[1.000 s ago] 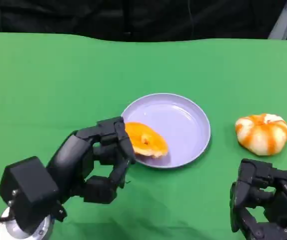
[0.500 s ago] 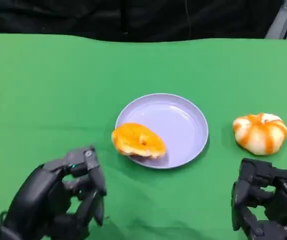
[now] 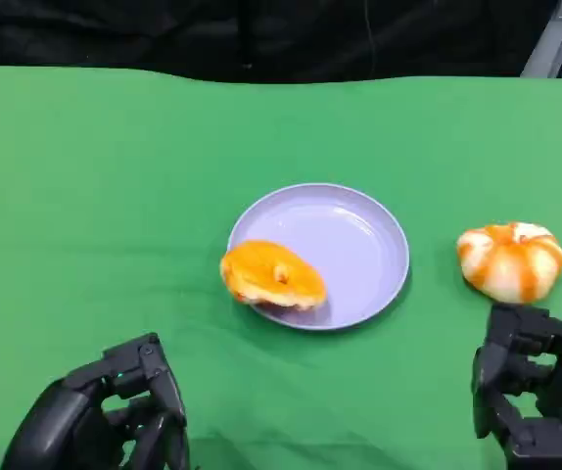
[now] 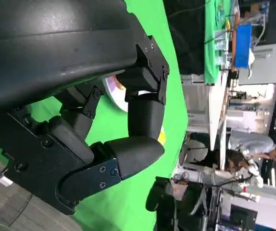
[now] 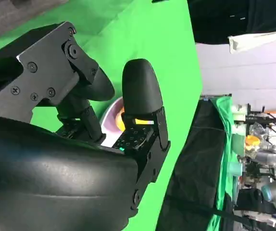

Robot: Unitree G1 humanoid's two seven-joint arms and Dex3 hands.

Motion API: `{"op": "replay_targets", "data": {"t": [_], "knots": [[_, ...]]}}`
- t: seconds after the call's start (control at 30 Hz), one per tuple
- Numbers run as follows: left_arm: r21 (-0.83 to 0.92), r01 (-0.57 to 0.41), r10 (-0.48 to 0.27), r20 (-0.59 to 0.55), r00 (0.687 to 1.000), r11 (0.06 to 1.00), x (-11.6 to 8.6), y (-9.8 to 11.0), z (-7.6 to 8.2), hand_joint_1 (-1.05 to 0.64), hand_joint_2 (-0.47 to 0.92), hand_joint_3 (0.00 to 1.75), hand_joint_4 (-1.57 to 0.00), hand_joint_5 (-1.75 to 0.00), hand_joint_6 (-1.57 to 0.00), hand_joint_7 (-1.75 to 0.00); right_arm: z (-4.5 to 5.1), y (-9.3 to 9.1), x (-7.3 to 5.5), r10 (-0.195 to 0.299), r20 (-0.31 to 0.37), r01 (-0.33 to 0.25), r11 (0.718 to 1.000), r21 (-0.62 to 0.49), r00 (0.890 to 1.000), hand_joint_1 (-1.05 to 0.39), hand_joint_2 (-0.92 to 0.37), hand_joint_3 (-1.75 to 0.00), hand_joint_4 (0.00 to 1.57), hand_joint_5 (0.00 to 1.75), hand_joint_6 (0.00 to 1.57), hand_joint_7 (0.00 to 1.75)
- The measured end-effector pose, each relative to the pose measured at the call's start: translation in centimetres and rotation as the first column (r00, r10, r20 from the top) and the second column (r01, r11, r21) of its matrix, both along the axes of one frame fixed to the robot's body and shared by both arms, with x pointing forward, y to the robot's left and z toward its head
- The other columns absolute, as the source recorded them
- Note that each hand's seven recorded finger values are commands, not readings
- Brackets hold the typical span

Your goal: Grasp the bread from the table and place it into the plate.

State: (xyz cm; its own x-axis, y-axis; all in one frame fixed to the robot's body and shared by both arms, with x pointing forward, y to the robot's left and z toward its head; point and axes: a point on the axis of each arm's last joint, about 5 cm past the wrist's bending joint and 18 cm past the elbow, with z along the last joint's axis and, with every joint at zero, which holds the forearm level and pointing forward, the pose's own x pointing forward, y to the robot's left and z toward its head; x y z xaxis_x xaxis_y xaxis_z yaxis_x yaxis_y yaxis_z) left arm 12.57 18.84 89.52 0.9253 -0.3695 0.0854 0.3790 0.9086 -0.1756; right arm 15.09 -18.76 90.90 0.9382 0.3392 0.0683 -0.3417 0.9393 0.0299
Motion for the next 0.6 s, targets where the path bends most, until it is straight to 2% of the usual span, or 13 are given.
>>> {"op": "replay_targets", "data": {"t": [0.43,0.6], "knots": [[0.09,-0.009,0.009,-0.009,1.0,0.996,-1.0,0.4,-0.8,-0.02,0.47,1.37,-0.82,-1.75,-0.73,-1.64,0.0,-0.2,-0.1,0.007,-0.001,-0.007,1.0,-0.002,1.0,-0.02,-0.4,-1.3,0.87,1.72,0.85,1.47],[0.168,-0.035,0.026,0.055,0.998,0.985,-1.2,0.7,-0.9,-0.02,0.46,1.38,-0.81,-1.75,-0.74,-1.62,0.01,-0.3,-0.1,0.013,0.0,-0.013,1.0,0.016,1.0,-0.02,-0.41,-1.29,0.87,1.71,0.85,1.45]]}}
